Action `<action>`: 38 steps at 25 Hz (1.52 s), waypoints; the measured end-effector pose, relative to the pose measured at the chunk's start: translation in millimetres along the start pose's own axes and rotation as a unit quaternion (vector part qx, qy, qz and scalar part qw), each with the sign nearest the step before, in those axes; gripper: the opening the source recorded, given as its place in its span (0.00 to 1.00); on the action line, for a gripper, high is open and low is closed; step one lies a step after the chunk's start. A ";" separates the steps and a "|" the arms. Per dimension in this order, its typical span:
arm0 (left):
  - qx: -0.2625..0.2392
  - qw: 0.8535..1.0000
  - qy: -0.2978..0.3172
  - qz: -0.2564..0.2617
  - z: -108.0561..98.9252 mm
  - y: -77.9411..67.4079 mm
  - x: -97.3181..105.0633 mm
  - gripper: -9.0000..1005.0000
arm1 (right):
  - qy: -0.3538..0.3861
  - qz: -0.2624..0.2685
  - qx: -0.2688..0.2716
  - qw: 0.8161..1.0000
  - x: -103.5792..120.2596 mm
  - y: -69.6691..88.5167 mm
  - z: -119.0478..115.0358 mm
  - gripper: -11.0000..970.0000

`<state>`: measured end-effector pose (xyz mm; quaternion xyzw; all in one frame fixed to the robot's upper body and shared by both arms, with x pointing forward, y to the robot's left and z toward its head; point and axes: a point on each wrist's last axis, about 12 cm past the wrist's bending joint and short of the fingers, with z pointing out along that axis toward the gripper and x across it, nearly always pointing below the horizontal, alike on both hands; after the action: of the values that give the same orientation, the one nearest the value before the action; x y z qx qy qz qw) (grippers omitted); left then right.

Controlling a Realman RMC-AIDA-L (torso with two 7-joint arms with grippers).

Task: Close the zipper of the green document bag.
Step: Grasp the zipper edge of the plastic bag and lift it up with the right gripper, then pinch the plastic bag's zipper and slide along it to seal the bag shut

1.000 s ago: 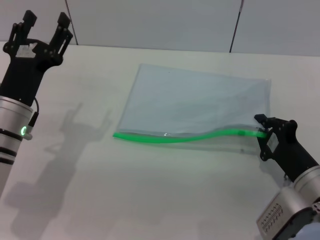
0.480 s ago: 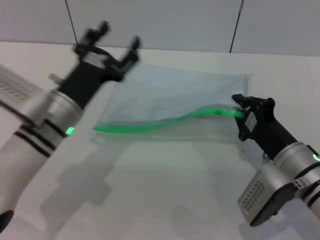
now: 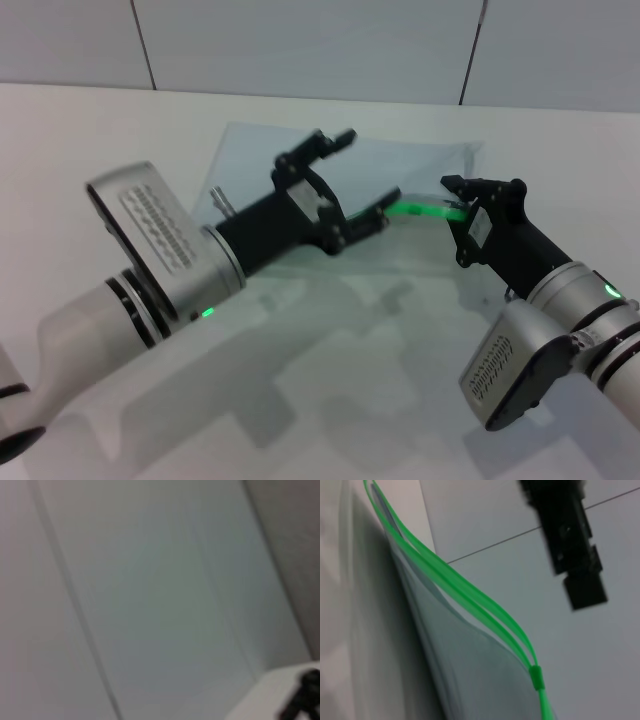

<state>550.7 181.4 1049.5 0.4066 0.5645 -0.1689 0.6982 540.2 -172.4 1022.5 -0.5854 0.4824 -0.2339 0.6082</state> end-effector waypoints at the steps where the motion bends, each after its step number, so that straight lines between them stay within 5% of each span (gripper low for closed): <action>1: 0.008 1.000 0.002 0.012 0.3 -3.2 0.3 0.80 | -0.001 0.000 0.000 1.000 0.0 -0.6 0.7 0.06; 13: 0.028 0.991 0.030 0.130 1.3 -20.3 6.7 0.79 | -0.015 0.003 0.004 1.000 -8.4 -3.5 4.4 0.06; 27: 0.010 0.979 0.034 0.202 0.9 -20.3 6.9 0.79 | -0.032 -0.005 -0.003 0.999 -15.6 1.3 2.3 0.06; 38: 0.012 0.974 0.036 0.225 2.1 -19.5 7.1 0.52 | -0.034 -0.017 -0.003 0.999 -17.2 2.6 1.7 0.06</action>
<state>540.7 169.5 1035.6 0.5373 0.4811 0.0004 0.6927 533.6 -156.4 1025.2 -0.6032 0.4522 -0.2226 0.6182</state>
